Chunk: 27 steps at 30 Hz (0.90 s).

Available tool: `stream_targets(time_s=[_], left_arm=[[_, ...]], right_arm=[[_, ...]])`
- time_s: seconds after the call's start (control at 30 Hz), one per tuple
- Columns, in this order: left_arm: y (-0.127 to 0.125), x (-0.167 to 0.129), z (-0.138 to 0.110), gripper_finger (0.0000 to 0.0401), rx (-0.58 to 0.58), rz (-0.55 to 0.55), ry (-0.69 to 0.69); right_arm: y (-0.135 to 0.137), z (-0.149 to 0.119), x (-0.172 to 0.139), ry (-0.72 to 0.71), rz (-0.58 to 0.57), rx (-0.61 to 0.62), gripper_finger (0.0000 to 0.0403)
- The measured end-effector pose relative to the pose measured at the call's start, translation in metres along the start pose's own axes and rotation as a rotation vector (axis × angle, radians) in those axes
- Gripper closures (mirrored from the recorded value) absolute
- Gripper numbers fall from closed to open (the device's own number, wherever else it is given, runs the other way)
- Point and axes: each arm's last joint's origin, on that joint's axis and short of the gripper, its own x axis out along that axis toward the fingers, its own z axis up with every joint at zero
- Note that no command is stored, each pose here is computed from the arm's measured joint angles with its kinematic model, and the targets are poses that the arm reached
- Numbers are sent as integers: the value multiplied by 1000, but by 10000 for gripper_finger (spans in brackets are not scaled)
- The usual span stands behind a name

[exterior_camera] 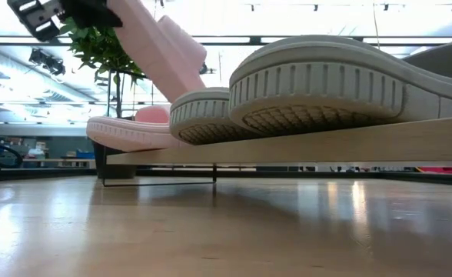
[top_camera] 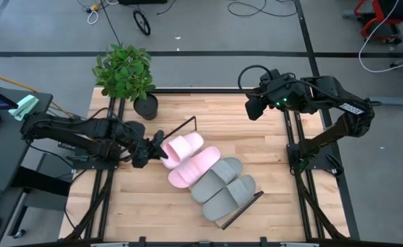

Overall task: Pick and place slides into the shelf
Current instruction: Put the pink slide on the shelf

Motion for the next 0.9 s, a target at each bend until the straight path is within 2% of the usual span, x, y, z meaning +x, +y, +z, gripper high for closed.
stream_targets(time_s=[0.33,0.9], left_arm=[[-10,6,-6,357,58,-18,65],[-14,6,-7,357,77,-74,64]], right_arm=[[0,0,0,1,1,0,239],[0,0,0,1,2,0,239]])
